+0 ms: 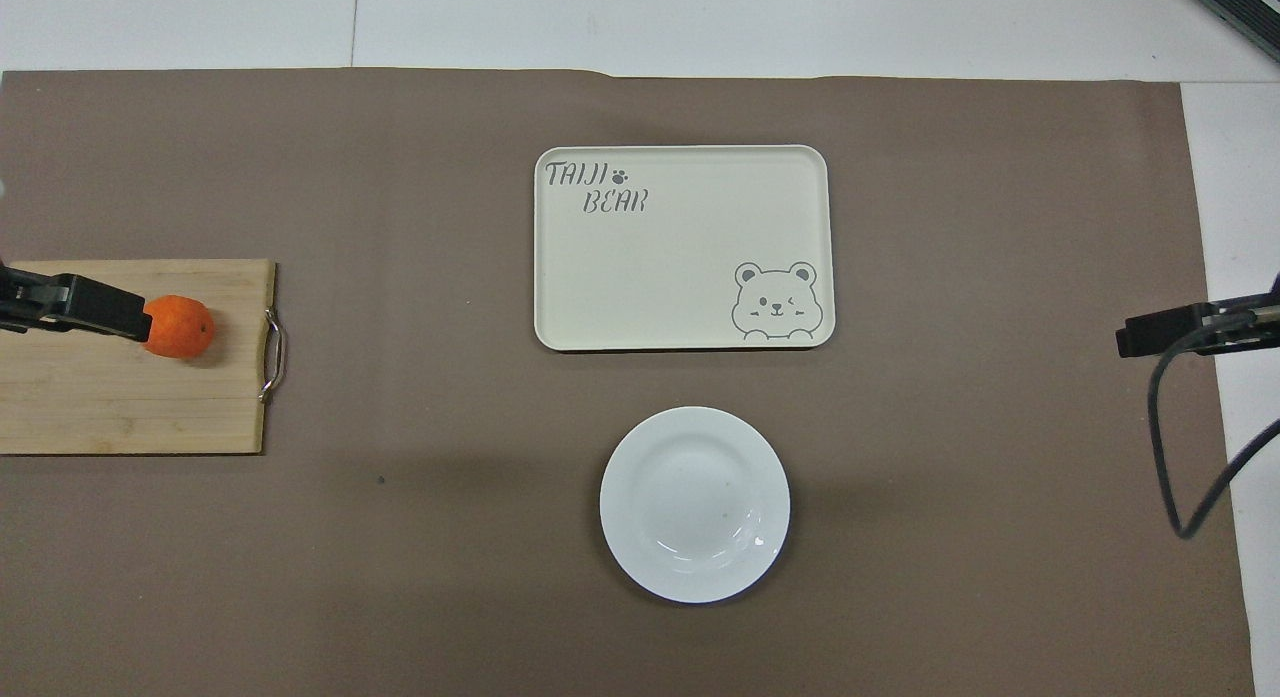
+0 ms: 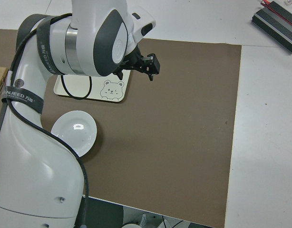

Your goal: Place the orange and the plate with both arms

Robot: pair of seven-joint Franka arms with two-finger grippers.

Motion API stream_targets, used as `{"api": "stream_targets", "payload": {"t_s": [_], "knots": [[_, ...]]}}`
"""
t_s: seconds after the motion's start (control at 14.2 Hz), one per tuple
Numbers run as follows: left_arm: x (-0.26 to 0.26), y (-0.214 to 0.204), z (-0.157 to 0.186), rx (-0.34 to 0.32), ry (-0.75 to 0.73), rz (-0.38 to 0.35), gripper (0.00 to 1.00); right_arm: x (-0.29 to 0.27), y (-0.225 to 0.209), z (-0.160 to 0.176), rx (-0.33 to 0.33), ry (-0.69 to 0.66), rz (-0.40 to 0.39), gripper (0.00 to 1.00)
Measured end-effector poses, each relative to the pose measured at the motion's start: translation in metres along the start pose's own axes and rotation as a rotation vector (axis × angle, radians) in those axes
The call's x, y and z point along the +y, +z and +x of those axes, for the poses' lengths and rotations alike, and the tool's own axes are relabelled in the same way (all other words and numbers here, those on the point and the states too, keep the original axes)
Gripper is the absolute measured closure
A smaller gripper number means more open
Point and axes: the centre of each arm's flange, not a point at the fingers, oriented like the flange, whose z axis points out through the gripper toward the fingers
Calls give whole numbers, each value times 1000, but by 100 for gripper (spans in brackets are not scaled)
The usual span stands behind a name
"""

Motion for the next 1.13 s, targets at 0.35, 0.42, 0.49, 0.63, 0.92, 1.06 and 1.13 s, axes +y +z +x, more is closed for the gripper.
{"api": "stream_targets", "payload": {"t_s": [0.35,0.42,0.49,0.63,0.92,1.06,1.13], "knots": [[0,0,0,0,2,0,0,0,0,0,0,0,0,0],[0,0,0,0,2,0,0,0,0,0,0,0,0,0],[0,0,0,0,2,0,0,0,0,0,0,0,0,0],[0,0,0,0,2,0,0,0,0,0,-1,0,0,0],[0,0,0,0,2,0,0,0,0,0,-2,0,0,0],[0,0,0,0,2,0,0,-2,0,0,-2,-4,0,0],[0,0,0,0,2,0,0,-4,0,0,-2,-8,0,0]]}}
